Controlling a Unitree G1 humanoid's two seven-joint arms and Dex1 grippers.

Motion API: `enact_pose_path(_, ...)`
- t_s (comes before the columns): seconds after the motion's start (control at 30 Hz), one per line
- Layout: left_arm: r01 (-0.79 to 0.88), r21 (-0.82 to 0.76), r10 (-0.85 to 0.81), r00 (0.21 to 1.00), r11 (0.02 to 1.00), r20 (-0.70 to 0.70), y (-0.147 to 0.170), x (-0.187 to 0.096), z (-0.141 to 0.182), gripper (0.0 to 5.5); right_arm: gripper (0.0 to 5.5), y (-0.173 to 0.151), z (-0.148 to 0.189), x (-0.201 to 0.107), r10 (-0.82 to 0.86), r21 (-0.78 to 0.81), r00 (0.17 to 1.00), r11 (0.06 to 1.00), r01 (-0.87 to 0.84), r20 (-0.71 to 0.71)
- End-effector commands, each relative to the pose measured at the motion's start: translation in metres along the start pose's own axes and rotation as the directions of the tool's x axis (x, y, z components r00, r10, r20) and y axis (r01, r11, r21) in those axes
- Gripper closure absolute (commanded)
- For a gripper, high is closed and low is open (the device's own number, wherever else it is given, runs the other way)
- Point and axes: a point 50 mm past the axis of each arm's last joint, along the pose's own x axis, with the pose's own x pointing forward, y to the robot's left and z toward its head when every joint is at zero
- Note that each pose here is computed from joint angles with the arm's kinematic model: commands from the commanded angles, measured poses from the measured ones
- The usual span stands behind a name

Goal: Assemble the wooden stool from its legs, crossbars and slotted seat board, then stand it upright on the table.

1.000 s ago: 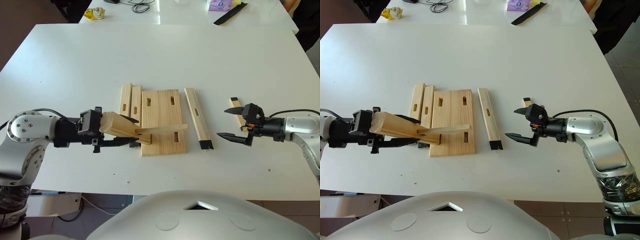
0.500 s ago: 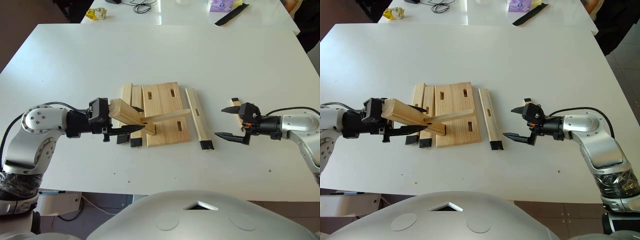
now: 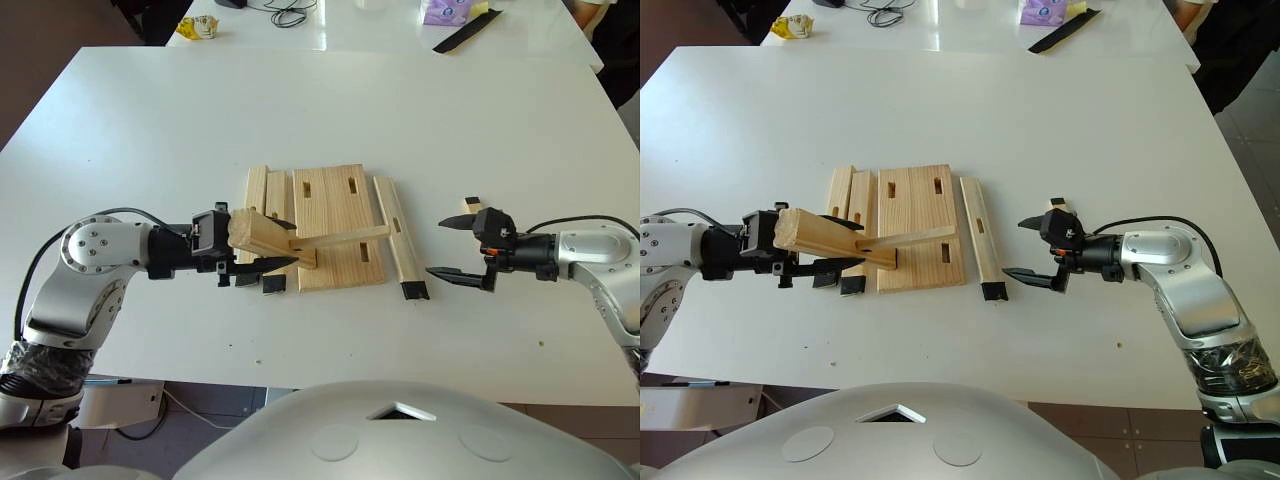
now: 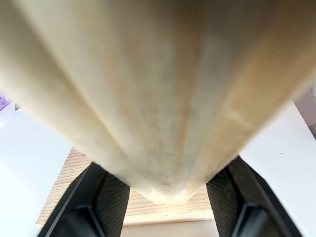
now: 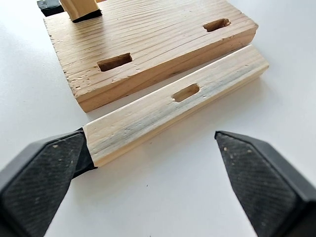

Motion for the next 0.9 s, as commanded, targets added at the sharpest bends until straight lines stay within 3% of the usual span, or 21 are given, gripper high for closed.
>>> enact_pose_path(0.03, 0.039, -0.277, -0.095, 0.977, 0.960, -0.189, -0.021, 0.001, -0.041, 3.43, 0.64, -0.002, 0.004, 0.002, -0.011, -0.021, 1.000, 1.000, 0.011, 0.000)
enact_pose_path(0.33, 0.076, -0.318, -0.120, 0.985, 0.945, -0.121, -0.018, 0.000, -0.031, 3.43, 0.64, 0.001, 0.002, 0.003, -0.007, -0.014, 1.000, 1.000, 0.007, 0.000)
enact_pose_path(0.73, -0.011, -0.279, -0.037, 0.985, 0.960, -0.166, -0.012, 0.009, -0.048, 3.43, 0.64, 0.002, 0.002, 0.007, -0.006, -0.007, 1.000, 1.000, 0.006, 0.010)
enact_pose_path(0.77, -0.023, -0.270, -0.025, 0.985, 0.963, -0.174, -0.011, 0.010, -0.049, 3.08, 0.61, 0.002, 0.002, 0.008, -0.006, -0.007, 1.000, 1.000, 0.006, 0.010)
enact_pose_path(0.9, -0.038, -0.246, -0.013, 0.979, 0.968, -0.203, -0.012, 0.012, -0.054, 2.49, 0.61, 0.003, 0.002, 0.009, 0.001, -0.008, 1.000, 1.000, -0.001, 0.009)
